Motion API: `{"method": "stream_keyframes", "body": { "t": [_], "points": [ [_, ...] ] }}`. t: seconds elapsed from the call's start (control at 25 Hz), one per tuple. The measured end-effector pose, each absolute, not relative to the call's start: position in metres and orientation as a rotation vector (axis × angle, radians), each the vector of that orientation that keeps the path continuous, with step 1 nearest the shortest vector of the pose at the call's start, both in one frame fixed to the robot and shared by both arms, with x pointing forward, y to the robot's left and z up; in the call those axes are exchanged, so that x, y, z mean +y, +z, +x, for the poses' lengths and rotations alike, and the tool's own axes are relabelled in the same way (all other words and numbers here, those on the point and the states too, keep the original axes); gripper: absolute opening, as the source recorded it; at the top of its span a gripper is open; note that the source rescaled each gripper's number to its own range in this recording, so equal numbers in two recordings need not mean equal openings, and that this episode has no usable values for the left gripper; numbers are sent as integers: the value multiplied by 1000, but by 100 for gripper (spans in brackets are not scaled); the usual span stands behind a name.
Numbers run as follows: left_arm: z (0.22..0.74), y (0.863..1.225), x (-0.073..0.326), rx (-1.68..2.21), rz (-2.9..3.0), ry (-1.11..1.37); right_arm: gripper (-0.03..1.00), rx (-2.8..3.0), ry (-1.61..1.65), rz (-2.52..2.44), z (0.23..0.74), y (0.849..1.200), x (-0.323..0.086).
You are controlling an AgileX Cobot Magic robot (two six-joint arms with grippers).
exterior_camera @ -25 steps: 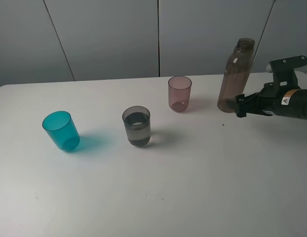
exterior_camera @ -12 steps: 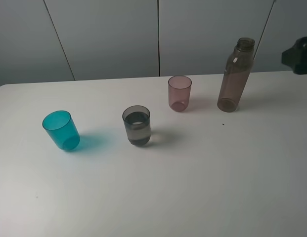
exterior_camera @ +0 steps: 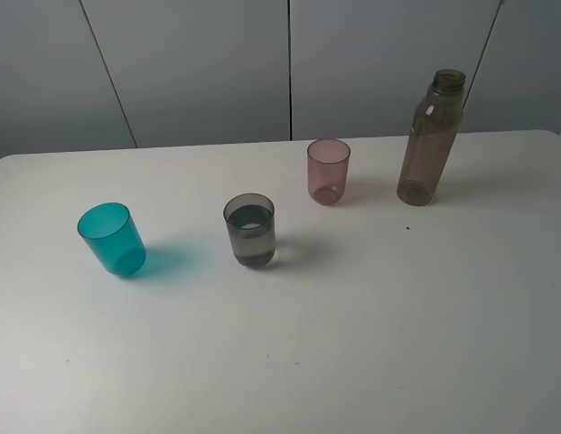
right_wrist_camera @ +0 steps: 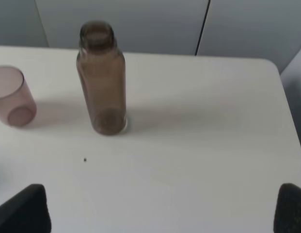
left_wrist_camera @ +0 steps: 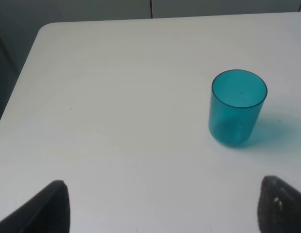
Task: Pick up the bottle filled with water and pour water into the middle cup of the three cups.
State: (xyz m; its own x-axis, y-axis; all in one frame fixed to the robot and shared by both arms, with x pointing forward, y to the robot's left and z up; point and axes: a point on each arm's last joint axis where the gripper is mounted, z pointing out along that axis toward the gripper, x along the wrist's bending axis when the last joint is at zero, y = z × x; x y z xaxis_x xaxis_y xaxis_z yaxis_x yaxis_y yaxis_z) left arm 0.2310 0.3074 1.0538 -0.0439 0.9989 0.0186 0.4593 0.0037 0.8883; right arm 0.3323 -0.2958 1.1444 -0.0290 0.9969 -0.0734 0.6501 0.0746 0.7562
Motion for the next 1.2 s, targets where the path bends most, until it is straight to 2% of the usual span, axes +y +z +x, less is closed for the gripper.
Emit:
{"method": "stream_keyframes", "body": {
  "t": [0.16,0.72,1.2],
  "points": [
    [231,1054,307,1587,1536,986,100,1807,720,1684,308,1134,-297],
    [231,1054,307,1587,1536,986,100,1787,1031,1416,225,1068,-300],
    [231,1054,307,1587,1536,986,100,1780,1068,1440,230,1052,-297]
  ]
}}
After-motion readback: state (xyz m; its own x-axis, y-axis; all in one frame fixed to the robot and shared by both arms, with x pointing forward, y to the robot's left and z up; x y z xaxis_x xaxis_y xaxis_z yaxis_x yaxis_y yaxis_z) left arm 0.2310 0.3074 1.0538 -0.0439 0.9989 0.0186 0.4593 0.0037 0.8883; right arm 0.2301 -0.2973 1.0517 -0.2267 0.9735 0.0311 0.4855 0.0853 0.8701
